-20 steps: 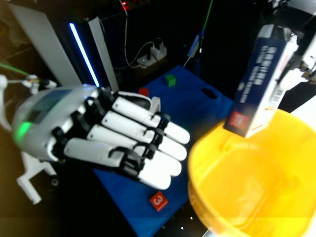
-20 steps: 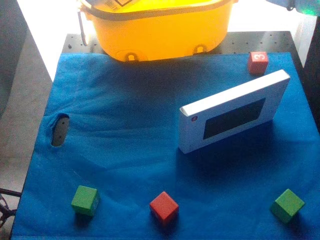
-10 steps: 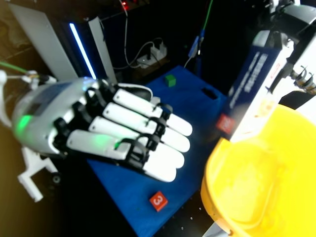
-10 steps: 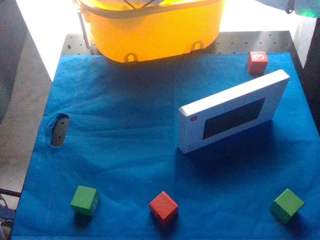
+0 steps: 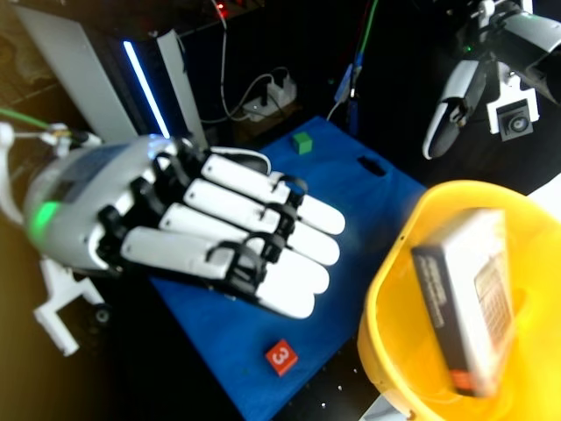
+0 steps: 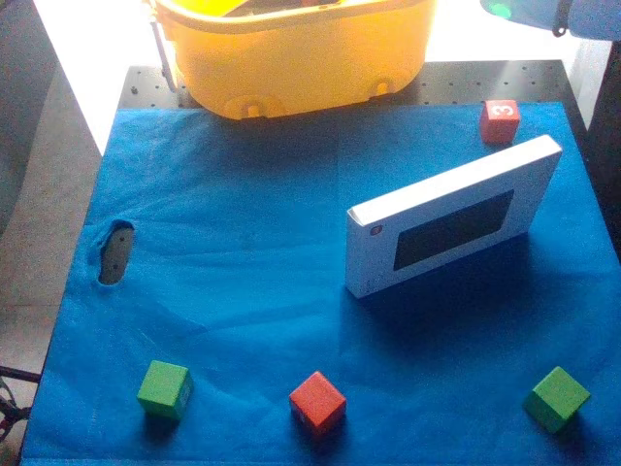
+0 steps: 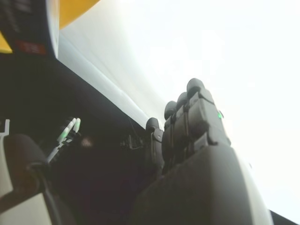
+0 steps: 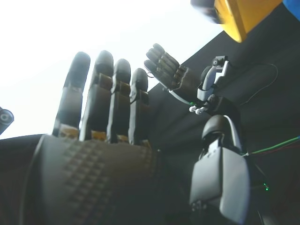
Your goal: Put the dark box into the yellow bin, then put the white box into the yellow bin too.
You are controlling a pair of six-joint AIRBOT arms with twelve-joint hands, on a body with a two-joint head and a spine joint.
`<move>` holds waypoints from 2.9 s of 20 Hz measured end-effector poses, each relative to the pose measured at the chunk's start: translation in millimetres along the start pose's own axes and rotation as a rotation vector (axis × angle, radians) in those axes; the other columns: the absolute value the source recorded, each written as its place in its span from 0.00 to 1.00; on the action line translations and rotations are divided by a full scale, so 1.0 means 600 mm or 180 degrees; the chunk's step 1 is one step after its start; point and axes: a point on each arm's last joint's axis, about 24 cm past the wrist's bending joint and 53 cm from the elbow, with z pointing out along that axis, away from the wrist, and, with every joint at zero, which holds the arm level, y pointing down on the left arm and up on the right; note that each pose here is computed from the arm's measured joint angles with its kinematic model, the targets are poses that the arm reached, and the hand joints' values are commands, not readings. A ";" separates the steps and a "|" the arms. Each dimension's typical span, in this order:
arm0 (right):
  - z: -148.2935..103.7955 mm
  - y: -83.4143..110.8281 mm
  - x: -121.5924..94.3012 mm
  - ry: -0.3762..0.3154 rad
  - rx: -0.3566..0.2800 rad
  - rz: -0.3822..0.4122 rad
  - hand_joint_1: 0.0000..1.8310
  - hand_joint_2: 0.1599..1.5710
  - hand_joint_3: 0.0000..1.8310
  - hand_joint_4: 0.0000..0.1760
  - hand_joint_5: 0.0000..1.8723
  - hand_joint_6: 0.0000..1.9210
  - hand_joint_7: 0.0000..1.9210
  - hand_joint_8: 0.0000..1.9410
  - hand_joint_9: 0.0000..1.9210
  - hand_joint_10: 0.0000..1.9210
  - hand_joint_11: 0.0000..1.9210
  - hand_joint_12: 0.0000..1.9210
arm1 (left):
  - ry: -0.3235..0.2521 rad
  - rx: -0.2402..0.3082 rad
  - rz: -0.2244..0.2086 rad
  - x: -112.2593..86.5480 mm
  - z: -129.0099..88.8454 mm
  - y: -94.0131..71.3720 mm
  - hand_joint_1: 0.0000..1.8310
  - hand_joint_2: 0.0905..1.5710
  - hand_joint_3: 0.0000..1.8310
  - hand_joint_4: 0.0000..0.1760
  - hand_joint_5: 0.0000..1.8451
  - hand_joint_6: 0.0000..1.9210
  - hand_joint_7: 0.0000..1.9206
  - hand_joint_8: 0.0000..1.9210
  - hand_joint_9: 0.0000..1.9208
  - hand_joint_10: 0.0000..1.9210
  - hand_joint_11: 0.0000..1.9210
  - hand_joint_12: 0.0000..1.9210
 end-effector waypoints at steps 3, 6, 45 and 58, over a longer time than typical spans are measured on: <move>-0.001 0.015 0.011 0.0031 -0.0036 0.0069 0.13 0.54 0.00 0.00 0.24 0.00 0.27 0.00 0.25 0.00 0.11 0.21 | 0.0004 -0.0006 -0.0031 -0.002 -0.003 0.001 0.60 0.44 0.00 0.85 0.13 0.00 0.07 0.00 0.04 0.00 0.06 0.04; -0.006 0.031 0.016 0.0074 -0.0095 0.0073 0.19 0.52 0.00 0.00 0.20 0.00 0.23 0.00 0.20 0.00 0.08 0.20 | -0.0015 -0.0039 -0.0039 -0.016 -0.015 0.008 0.59 0.44 0.00 0.76 0.13 0.01 0.05 0.01 0.03 0.01 0.04 0.03; -0.097 0.013 0.310 0.1469 0.0201 0.0529 0.54 0.45 0.00 0.00 0.39 0.00 0.37 0.00 0.34 0.00 0.26 0.15 | -0.0047 0.0017 -0.0227 -0.027 -0.081 0.010 0.54 0.49 0.00 1.00 0.09 0.01 0.05 0.01 0.02 0.01 0.02 0.01; -0.090 0.008 0.315 0.1410 0.0269 0.0639 0.76 0.64 0.00 0.00 0.51 0.43 0.60 0.35 0.57 0.57 0.47 0.68 | -0.0139 0.0030 -0.0317 -0.038 -0.084 0.011 0.58 0.50 0.00 0.98 0.08 0.01 0.05 0.00 0.02 0.00 0.01 0.01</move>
